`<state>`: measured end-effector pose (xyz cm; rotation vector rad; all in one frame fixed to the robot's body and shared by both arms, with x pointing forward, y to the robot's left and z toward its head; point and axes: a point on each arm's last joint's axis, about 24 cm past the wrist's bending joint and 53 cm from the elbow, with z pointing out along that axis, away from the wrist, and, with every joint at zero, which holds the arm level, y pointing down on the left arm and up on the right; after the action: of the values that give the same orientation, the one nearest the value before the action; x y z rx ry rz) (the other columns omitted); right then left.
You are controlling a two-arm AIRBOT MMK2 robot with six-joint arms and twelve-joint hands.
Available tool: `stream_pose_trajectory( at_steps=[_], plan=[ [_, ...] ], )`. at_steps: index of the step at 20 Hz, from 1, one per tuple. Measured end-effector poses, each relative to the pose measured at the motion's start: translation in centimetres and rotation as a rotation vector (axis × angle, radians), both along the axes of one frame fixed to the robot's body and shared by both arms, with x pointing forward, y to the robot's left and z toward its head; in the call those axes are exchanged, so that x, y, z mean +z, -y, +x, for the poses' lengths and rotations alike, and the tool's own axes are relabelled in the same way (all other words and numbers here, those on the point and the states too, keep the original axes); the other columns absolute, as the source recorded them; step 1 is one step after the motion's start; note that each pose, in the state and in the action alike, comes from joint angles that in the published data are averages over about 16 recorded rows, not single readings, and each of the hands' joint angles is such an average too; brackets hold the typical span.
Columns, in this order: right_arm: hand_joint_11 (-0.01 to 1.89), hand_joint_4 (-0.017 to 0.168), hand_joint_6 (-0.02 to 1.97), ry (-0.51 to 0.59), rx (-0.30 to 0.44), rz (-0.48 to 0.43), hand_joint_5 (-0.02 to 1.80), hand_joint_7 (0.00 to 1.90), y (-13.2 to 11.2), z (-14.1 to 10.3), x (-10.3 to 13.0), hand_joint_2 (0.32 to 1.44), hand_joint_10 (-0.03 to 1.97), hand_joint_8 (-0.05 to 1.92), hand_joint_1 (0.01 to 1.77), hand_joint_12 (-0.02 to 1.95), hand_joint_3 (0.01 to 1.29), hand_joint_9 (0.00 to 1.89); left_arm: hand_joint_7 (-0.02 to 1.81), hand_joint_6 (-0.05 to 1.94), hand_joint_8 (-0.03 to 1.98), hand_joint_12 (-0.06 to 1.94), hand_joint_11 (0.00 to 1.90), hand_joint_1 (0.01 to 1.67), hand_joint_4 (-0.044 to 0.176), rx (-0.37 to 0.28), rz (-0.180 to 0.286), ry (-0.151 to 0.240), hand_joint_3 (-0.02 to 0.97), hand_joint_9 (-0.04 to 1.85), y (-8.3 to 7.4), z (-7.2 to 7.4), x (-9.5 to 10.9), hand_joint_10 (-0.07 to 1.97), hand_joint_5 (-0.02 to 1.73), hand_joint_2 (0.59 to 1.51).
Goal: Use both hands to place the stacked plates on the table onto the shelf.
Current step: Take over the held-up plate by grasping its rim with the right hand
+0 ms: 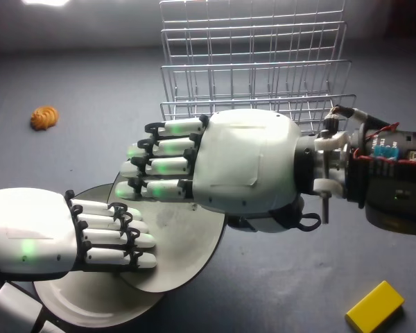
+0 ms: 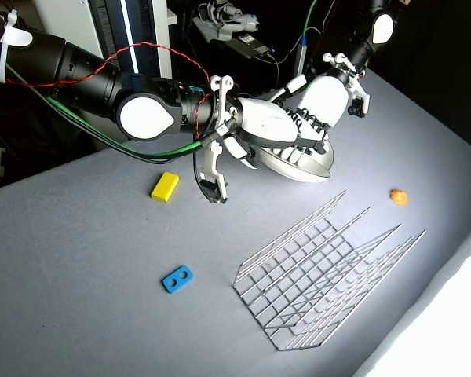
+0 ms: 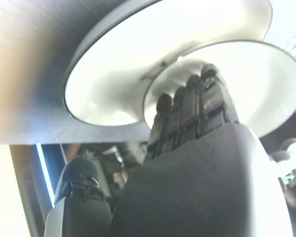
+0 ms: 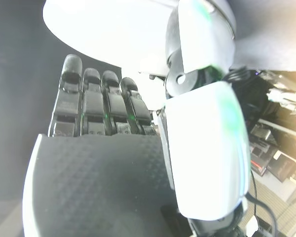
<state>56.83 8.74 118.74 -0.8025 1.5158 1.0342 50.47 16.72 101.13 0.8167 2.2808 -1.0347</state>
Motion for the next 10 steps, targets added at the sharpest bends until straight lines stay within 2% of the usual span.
stream_pose_trajectory(
  at_steps=[3,10],
  plan=[
    [0.14,-0.002,0.1,0.027,0.005,-0.003,0.35,0.37,-0.4,0.2,-0.1,1.05,0.01,0.04,1.15,0.72,0.02,0.37,0.0,0.0,-0.01,-0.01,0.02,0.02,-0.002,0.002,-0.001,-0.002,0.017,0.01,-0.1,0.0,0.0,-0.01,0.08,1.113],
    [0.43,0.014,0.44,0.081,0.02,0.002,0.69,0.74,-1.3,0.6,-0.5,1.02,0.02,0.29,1.07,1.06,0.02,0.81,0.0,0.0,-0.01,-0.01,0.02,0.02,-0.004,0.007,-0.004,-0.001,0.017,0.02,-0.1,0.2,0.1,0.0,0.08,1.114]
  ],
)
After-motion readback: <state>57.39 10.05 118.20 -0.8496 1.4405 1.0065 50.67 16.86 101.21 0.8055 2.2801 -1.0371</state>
